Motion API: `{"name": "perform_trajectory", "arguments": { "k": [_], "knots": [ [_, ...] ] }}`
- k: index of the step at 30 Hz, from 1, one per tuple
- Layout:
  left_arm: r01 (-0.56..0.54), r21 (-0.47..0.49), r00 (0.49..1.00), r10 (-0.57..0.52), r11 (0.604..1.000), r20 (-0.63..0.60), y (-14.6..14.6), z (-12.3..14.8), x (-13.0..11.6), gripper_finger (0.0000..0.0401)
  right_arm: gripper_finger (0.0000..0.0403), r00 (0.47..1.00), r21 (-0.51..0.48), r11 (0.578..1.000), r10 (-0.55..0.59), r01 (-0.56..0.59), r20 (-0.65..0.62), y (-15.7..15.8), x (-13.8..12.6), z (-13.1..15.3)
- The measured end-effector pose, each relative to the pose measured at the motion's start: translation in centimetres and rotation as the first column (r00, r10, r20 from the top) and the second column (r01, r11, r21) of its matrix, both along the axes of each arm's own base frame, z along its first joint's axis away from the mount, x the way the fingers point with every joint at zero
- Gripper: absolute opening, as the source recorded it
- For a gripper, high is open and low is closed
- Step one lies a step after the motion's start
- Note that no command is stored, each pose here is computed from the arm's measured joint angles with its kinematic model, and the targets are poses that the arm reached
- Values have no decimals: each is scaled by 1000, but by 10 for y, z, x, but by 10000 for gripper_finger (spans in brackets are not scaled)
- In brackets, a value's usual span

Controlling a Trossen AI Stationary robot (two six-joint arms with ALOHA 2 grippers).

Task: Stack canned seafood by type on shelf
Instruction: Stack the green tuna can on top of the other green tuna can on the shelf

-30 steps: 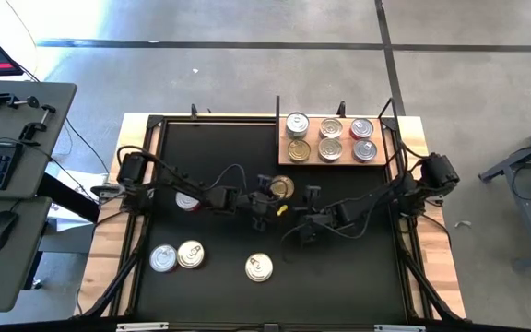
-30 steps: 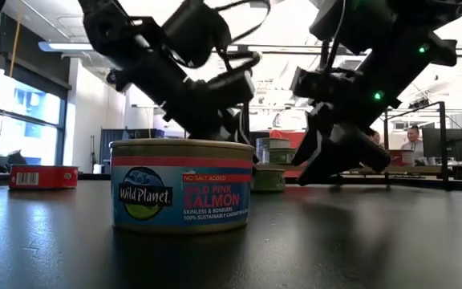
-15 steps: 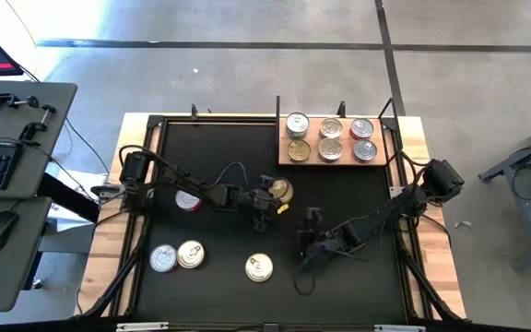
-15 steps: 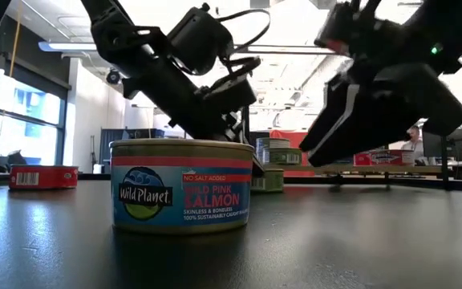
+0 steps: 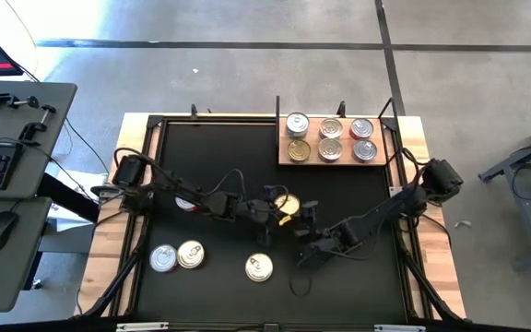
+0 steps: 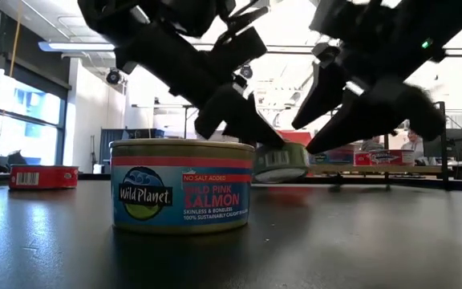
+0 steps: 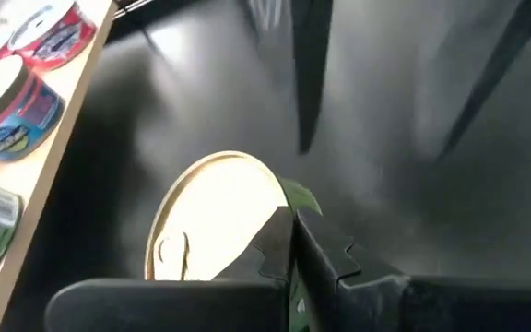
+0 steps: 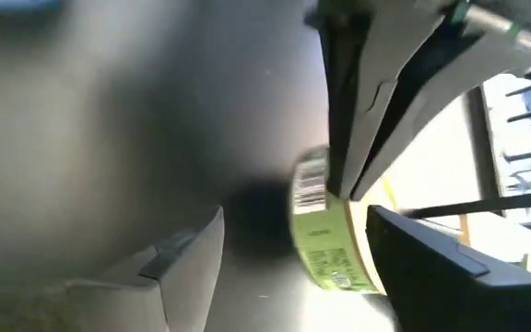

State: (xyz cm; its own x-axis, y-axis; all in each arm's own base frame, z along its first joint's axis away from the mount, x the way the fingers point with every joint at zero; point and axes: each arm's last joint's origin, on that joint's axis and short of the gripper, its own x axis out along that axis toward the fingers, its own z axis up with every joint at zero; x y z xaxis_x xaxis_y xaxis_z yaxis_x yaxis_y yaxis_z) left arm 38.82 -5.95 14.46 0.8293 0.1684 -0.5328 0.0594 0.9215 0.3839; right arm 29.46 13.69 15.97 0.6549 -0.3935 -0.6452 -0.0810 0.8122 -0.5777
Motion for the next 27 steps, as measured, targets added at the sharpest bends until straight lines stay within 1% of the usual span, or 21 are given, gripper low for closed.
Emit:
{"name": "perform_trajectory", "arguments": {
  "k": [4,7,10,12,16,18,22,24,27],
  "knots": [
    [16,-72,1000,-15,997,17,1,6,-1,0,256,999,-89,996,4,-7,-34,-9,5,-5],
    [27,-87,1000,-26,996,17,0,7,-1,0,256,996,-89,995,32,-39,-80,-14,9,-12],
    [35,-92,999,-33,995,17,-1,7,-1,0,256,994,-79,996,40,-48,-98,-17,14,-19],
    [46,-118,999,-44,992,17,-2,7,-1,0,256,997,-79,997,7,-13,-79,-19,16,-23],
    [47,-148,999,-45,988,20,-3,7,-1,0,256,997,-22,997,-72,71,-22,-21,19,-25],
    [50,-157,999,-47,986,22,-5,7,-1,0,253,994,-16,993,-114,114,1,-23,19,-25],
    [49,-178,998,-44,983,33,-10,12,-3,0,229,991,-10,991,-131,131,20,-23,20,-24],
    [46,-181,999,-40,982,36,-12,15,-4,0,205,990,11,991,-136,136,25,-22,20,-24],
    [28,-190,999,-19,981,47,-14,20,-6,1,158,989,72,987,-144,142,32,-21,21,-24]
  ]
}}
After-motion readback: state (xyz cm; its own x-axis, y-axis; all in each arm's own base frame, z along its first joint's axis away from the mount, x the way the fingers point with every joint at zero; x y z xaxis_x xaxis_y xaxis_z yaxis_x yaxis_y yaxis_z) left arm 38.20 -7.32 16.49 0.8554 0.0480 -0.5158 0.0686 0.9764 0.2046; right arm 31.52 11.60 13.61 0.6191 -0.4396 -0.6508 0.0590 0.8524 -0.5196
